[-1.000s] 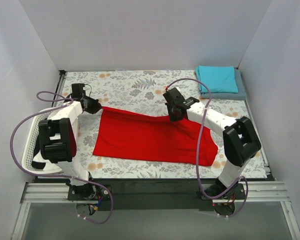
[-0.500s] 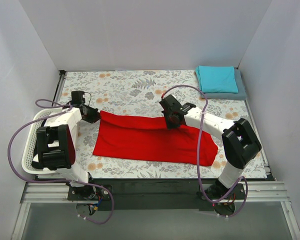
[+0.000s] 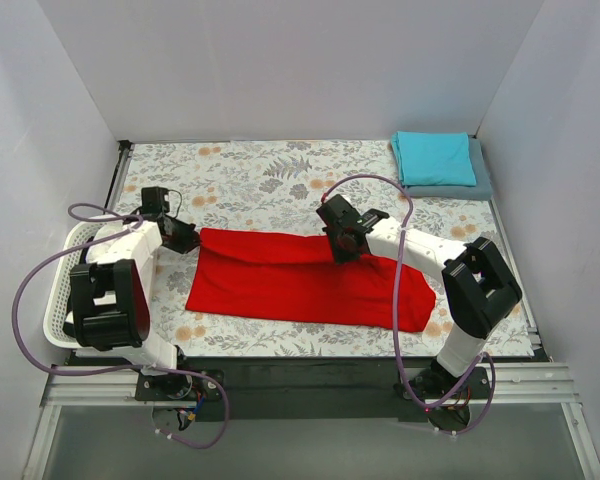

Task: Fold and stack the t-shirts
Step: Fold the tshirt

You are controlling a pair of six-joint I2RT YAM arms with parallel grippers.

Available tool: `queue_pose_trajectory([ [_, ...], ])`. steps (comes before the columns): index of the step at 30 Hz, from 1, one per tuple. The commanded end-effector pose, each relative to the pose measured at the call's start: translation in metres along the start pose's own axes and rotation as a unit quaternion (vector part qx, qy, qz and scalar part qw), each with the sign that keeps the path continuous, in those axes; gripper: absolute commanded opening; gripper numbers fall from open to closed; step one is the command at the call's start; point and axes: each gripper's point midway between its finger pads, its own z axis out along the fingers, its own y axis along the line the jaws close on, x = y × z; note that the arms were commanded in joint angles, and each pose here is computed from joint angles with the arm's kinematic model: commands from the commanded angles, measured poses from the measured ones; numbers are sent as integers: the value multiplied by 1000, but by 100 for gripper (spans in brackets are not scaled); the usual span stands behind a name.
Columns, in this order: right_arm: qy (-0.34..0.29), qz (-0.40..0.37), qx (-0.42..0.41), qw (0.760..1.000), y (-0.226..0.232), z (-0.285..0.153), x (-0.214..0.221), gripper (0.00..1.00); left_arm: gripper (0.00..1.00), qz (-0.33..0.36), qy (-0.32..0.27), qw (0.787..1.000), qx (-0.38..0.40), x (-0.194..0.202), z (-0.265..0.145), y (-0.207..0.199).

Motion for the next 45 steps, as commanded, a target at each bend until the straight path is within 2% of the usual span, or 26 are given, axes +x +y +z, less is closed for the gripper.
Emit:
queue_pose_trajectory([
  [1,8,-2,9,1000,-3,-2,6,1,0,3,-21,1000,9,-9,-17,-1],
  [13,21,-19,-2,1000,7,-3,19,1,0,2,-20,1000,6,-11,-22,7],
  [24,47,-29,-1,998,12,8,43,2,0,7,1,1000,-5,5,-14,28],
  [26,47,-27,-4,999,13,9,43,5,0,9,2,1000,-8,7,-12,32],
  [30,42,-28,-17,999,18,9,41,17,0,13,6,1000,-7,8,-12,34],
  [31,38,-30,-20,999,20,8,39,28,0,13,7,1000,-7,8,-12,34],
  [32,34,-30,-23,999,20,7,37,34,3,16,7,1000,-4,8,-13,32],
  [33,28,-30,-27,999,22,4,32,44,9,17,6,1000,-2,7,-14,32],
  [34,20,-32,-33,999,23,1,28,49,16,19,4,1000,-1,7,-17,32],
  [35,11,-29,-38,999,24,-4,22,53,28,20,1,1000,2,6,-20,31],
  [36,6,-26,-42,999,24,-7,17,59,35,22,-4,1000,2,3,-21,31],
  [39,-22,-10,-66,998,20,-24,-5,62,53,30,-21,999,4,-7,-32,25],
  [45,-71,46,-64,994,-30,-43,-48,65,57,55,-50,997,11,-23,-49,11],
])
